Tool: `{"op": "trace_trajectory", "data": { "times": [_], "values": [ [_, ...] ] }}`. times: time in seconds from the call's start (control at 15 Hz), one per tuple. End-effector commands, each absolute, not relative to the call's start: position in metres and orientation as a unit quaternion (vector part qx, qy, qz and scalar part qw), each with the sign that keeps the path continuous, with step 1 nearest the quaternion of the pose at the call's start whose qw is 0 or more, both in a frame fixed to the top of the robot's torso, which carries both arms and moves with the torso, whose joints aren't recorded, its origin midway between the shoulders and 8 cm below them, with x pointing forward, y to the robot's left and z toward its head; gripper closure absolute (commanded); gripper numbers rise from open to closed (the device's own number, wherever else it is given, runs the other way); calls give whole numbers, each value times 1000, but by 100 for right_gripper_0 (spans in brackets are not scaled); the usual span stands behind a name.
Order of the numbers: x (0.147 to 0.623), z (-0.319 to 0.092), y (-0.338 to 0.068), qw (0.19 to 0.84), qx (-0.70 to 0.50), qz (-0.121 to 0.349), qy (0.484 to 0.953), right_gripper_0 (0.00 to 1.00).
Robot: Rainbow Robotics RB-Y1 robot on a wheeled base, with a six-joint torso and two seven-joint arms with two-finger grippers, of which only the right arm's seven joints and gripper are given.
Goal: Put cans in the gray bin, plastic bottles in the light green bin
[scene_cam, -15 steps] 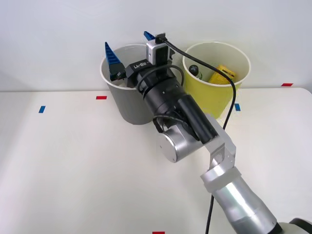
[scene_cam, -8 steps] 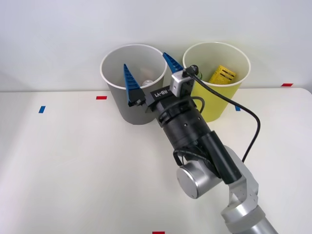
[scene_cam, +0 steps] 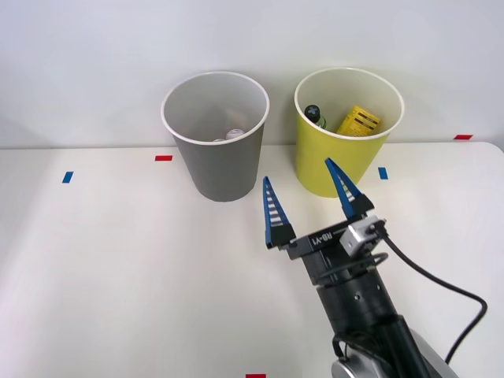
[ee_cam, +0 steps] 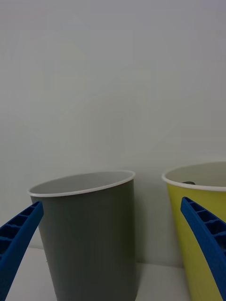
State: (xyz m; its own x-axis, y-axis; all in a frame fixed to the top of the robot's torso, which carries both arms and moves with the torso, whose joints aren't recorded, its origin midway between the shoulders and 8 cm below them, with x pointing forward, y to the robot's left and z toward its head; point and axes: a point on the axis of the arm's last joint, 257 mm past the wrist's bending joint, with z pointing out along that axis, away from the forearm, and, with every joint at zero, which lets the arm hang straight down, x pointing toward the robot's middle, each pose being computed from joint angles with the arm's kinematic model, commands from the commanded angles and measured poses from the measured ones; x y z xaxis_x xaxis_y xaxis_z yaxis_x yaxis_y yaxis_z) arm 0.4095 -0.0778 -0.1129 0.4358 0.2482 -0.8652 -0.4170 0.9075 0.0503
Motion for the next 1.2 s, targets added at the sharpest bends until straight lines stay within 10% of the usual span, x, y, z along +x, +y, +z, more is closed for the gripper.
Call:
{"op": "trace_trajectory", "data": {
  "times": [0.07, 1.2],
  "values": [
    [372, -136, -109, 831, -73, 184, 521, 0],
    [267, -206, -222, 759, -66, 66, 644, 0]
  ]
}}
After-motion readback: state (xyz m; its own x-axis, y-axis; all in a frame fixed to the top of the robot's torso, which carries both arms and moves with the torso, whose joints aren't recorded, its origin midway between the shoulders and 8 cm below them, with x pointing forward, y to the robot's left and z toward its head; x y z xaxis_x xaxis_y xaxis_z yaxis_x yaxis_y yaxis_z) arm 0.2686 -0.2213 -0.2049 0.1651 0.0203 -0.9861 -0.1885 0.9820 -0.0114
